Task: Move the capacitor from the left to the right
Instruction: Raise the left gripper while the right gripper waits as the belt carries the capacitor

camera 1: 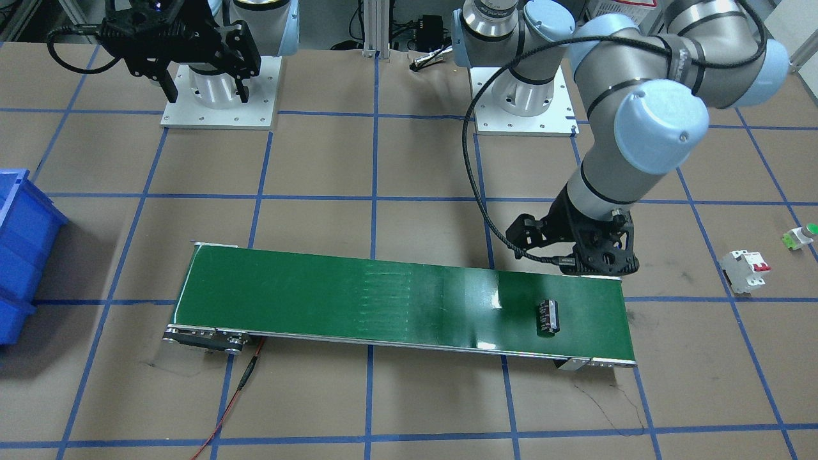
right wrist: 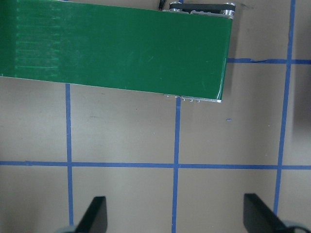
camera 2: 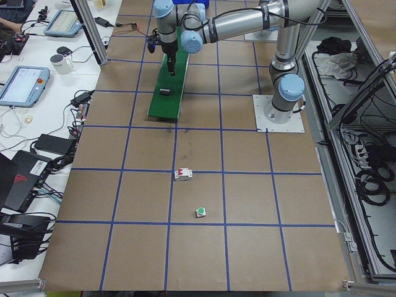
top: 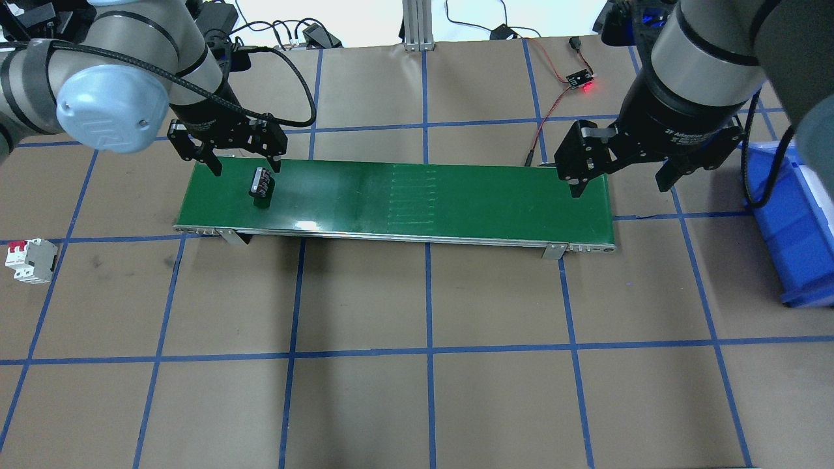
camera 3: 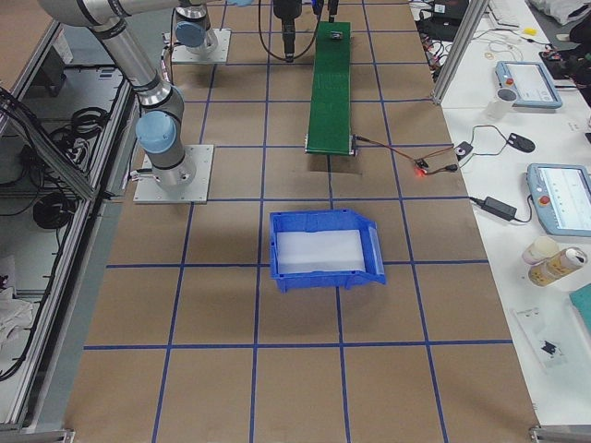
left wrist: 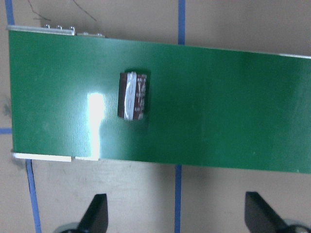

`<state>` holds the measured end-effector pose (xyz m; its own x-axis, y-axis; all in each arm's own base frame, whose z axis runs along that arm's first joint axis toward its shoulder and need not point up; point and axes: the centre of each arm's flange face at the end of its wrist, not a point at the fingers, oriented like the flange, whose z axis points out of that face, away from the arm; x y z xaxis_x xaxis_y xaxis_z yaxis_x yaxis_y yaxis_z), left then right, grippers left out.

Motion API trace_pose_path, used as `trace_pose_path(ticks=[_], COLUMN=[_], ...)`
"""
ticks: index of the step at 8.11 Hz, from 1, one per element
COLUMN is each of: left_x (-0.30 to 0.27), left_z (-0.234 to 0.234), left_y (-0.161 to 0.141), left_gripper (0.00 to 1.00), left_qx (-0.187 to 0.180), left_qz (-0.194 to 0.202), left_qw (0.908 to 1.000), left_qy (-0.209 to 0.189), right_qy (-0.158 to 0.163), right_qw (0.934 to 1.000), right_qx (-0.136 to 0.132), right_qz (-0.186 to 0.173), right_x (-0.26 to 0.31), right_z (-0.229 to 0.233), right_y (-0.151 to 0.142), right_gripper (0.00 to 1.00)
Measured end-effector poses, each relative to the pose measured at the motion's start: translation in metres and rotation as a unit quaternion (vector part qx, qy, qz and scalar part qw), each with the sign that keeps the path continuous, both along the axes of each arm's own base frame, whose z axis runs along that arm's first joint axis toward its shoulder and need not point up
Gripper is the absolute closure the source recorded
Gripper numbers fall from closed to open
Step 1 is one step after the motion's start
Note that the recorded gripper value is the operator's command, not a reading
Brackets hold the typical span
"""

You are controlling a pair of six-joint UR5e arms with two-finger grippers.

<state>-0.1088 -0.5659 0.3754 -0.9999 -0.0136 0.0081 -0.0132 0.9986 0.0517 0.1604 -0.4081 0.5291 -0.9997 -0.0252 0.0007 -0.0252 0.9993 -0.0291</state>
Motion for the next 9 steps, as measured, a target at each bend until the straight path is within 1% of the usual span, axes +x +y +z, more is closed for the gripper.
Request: trace_pose_path(ticks=[2, 4, 5, 6, 7, 9], left_x=[-0.014, -0.020, -0.021, -0.022, -0.022, -0.021], left_z=[0.050, 0.093, 0.104, 0.112, 0.117, 0.124], left_y=[0.042, 0.074, 0.083, 0.090, 0.093, 0.097], left_gripper=[0.00, 0.00, 0.00, 0.00, 0.00, 0.00], left_qx=[0.017, 0.016, 0.010, 0.004, -0.001, -0.010], left_qz=[-0.001, -0.009, -0.014, -0.018, -0.021, -0.029], left_qw=[0.9999, 0.9998, 0.9998, 0.9998, 0.9997, 0.9994], left_qy=[-0.002, -0.009, -0.010, -0.012, -0.013, -0.014], right_qy=[-0.004, -0.006, -0.005, -0.003, 0.000, 0.001], right_qw=[1.0000, 1.0000, 0.9999, 1.0000, 0.9999, 0.9997], right_qx=[0.000, -0.004, -0.009, -0.002, 0.013, 0.026], right_qz=[0.001, 0.002, 0.001, -0.001, -0.002, -0.003], right_x=[0.001, 0.002, 0.003, 0.004, 0.005, 0.007], right_z=[0.000, -0.004, -0.012, -0.028, -0.047, -0.096], right_y=[0.000, -0.006, -0.016, -0.031, -0.047, -0.090], right_gripper=[0.00, 0.00, 0.00, 0.00, 0.00, 0.00])
